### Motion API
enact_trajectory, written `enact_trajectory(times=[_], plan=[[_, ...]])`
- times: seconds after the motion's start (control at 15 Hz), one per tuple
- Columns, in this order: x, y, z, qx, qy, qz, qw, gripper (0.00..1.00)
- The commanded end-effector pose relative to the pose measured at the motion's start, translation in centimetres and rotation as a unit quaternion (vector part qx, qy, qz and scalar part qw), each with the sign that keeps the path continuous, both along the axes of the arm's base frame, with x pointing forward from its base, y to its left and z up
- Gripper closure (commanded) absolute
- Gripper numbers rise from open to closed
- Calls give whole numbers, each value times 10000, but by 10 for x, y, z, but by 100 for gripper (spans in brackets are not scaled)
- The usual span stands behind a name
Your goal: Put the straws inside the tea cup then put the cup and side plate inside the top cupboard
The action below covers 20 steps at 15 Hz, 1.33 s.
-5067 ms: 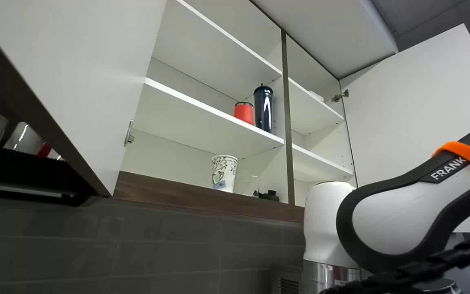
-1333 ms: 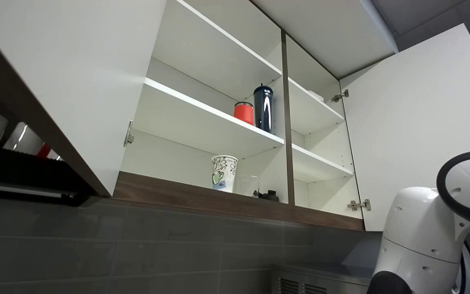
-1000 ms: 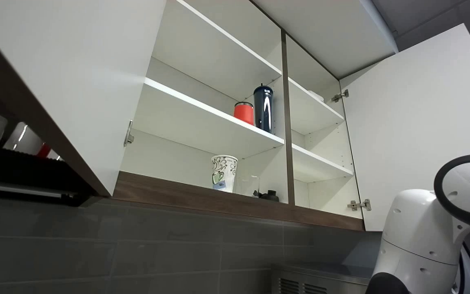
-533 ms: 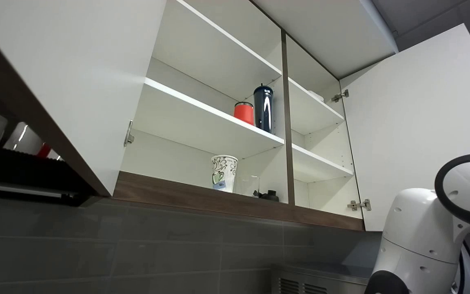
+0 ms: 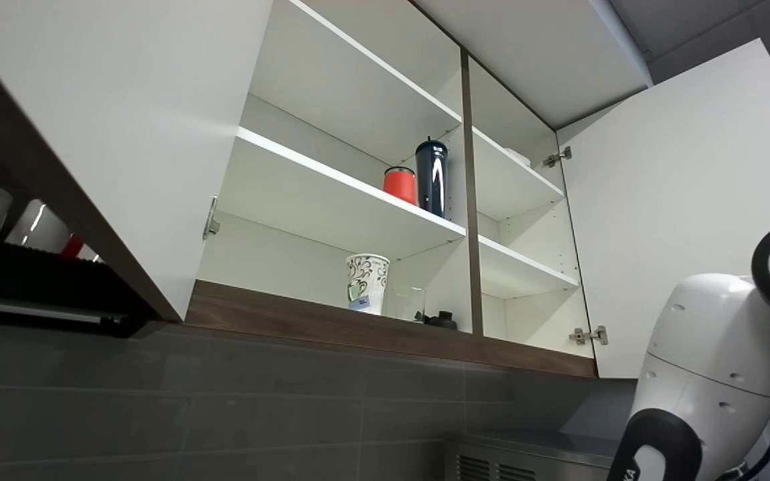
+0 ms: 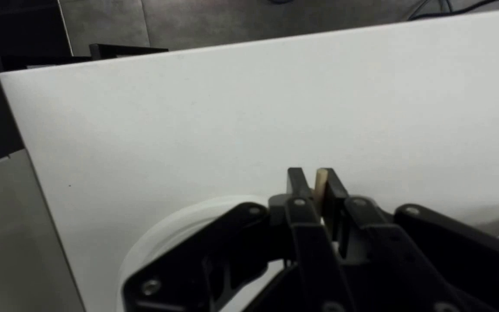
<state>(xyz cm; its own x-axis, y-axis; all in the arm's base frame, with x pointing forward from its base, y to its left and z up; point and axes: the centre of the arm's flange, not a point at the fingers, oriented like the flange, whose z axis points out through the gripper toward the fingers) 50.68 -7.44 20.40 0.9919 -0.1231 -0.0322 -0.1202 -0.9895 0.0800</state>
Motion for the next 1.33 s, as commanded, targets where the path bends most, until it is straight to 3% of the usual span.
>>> enact_trajectory(times=[0.0,0.33,0.4,0.73,0.8,0.87,1.07,1.27], plan=[[-34,18,44,-147,159,822,9964,97],[-62,52,96,-325,380,1857,9813,97],[-38,40,69,-285,354,1520,9873,88],[-52,52,92,-307,293,1762,9834,88],[-53,52,91,-304,304,1765,9834,97],[-56,55,94,-401,278,1836,9818,97],[-63,67,107,-718,294,2237,9716,97],[-67,80,118,-1026,352,2744,9555,97]])
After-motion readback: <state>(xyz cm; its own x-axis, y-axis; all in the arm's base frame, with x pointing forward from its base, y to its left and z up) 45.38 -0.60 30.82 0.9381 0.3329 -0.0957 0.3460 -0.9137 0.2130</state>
